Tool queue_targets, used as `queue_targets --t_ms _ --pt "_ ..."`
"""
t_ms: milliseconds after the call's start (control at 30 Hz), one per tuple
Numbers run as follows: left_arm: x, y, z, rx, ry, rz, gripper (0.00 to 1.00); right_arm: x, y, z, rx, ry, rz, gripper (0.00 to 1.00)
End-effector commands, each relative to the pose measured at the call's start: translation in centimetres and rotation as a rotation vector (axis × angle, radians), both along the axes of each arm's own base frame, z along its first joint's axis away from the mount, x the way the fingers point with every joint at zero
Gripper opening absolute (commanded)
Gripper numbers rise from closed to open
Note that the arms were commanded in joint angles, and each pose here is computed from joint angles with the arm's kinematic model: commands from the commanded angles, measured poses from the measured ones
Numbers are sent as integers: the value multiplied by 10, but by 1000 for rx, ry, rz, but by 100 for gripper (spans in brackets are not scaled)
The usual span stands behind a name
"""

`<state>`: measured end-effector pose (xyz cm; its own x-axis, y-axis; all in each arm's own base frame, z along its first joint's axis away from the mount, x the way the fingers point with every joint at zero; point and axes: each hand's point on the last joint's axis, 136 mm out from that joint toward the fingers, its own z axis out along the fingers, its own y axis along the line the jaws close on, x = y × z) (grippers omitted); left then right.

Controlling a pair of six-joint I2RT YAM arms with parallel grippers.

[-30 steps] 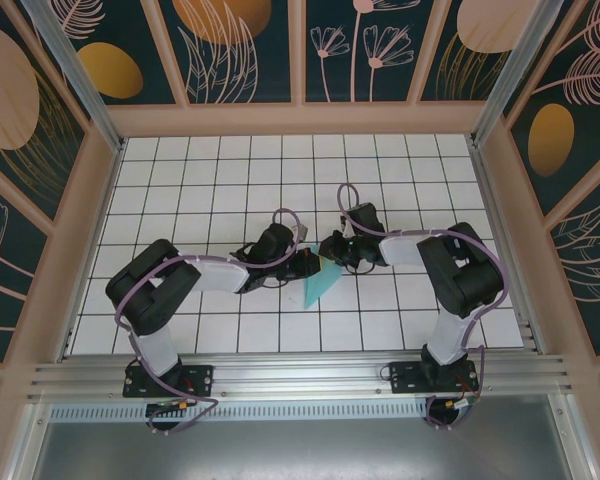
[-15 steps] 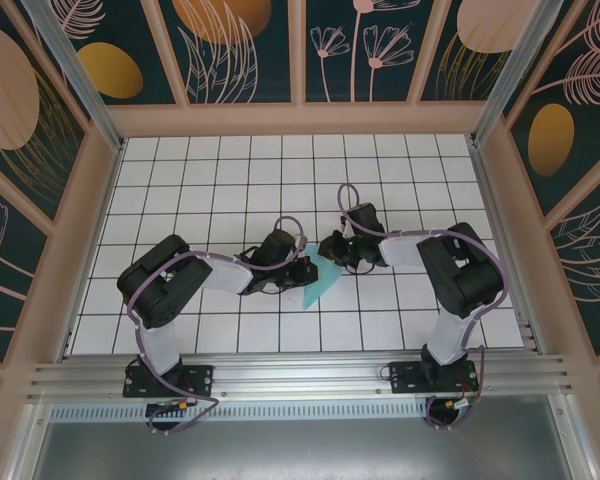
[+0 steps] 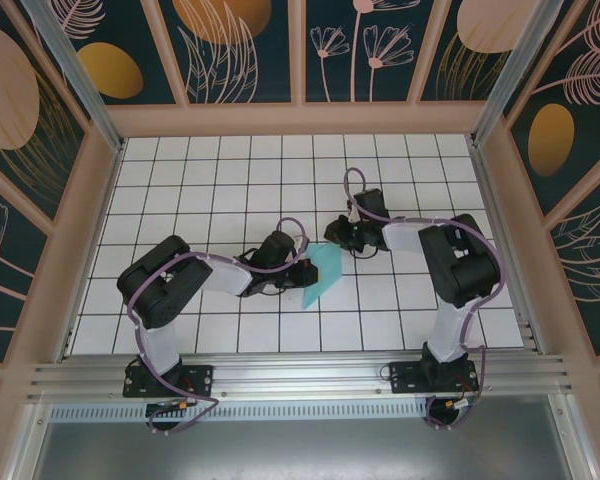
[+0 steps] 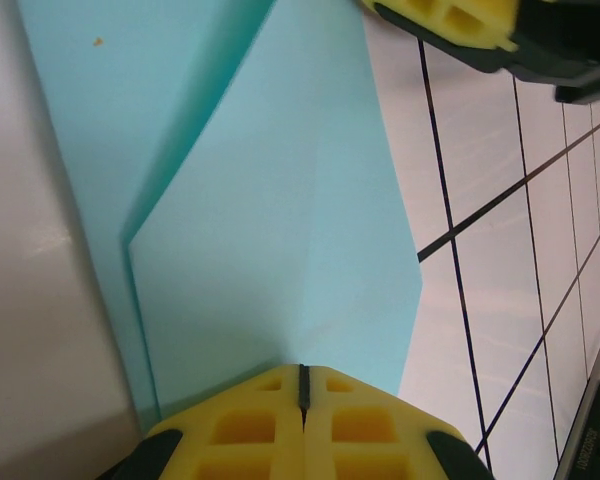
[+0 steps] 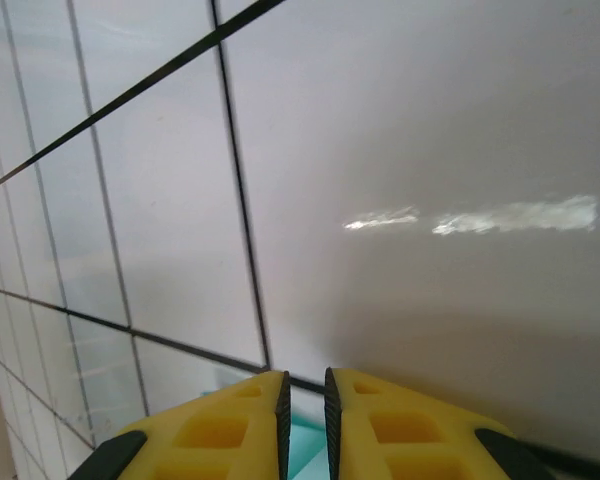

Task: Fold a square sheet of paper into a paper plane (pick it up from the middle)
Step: Fourth fold the wing at the center of the table.

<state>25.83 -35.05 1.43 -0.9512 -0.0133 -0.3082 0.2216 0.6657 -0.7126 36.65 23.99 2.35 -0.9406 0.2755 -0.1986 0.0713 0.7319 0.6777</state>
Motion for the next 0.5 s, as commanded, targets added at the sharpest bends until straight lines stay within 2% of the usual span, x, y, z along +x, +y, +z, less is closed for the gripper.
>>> queue_targets --t_ms 0,200,300,467 --pt "-40 56 -75 285 170 19 0 1 -9 -13 -24 24 5 21" --pt "-37 54 -72 279 165 24 0 10 -12 30 1 -68 16 22" --pt "-37 53 -71 275 164 21 0 0 -3 50 67 -101 51 22" --pt "-35 52 -70 273 163 23 0 -30 13 41 105 -70 103 22"
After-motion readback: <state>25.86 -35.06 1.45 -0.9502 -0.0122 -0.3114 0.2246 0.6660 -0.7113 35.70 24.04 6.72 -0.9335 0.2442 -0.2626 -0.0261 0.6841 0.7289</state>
